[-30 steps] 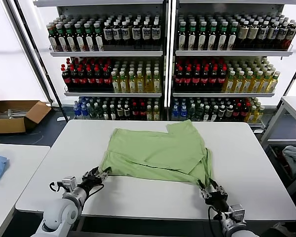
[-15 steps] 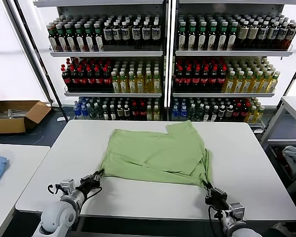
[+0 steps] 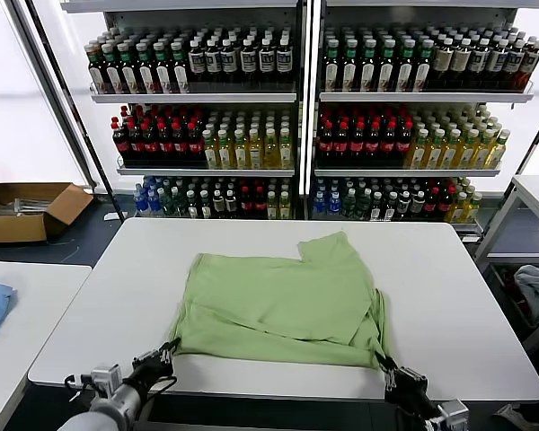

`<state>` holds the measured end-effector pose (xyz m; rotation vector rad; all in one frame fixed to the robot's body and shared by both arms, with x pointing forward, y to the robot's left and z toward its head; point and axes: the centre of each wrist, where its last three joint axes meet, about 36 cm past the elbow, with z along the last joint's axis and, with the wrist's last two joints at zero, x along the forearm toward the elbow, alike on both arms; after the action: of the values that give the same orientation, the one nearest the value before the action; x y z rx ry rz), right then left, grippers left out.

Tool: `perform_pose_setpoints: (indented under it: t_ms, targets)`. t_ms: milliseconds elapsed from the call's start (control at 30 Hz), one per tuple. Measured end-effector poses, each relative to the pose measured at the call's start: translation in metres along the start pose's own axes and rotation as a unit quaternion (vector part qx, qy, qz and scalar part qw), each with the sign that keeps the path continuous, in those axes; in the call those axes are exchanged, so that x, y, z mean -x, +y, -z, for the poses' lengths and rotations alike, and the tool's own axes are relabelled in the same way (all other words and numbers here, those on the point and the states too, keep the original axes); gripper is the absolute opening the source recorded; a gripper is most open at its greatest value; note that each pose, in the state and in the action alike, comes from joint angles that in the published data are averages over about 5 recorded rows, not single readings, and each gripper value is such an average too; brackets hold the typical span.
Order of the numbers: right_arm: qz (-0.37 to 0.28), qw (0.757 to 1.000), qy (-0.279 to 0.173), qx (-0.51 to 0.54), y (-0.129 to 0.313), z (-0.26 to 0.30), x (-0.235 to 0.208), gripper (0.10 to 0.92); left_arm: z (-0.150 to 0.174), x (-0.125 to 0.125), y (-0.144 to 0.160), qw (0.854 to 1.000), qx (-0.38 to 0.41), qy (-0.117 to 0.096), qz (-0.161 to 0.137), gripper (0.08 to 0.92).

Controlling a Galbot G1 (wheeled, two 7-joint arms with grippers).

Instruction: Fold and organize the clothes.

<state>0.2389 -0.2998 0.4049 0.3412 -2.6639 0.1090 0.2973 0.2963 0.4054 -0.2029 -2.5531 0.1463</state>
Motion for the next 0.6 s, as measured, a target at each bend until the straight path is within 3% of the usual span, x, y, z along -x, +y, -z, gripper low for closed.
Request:
perform_pose_setpoints:
  t_ms: [233, 600]
  targets:
    - [0.0, 1.0, 0.001, -0.008, -0.001, 0.006, -0.014, 0.265, -0.002, -0.041, -0.013, 1.0, 0.006, 0.004, 0.005, 0.119]
    - [0.004, 0.999, -0.044, -0.021, -0.012, 0.036, -0.021, 0.586, 0.018, -0.067, -0.008, 1.0, 0.02, -0.012, 0.017, 0.428]
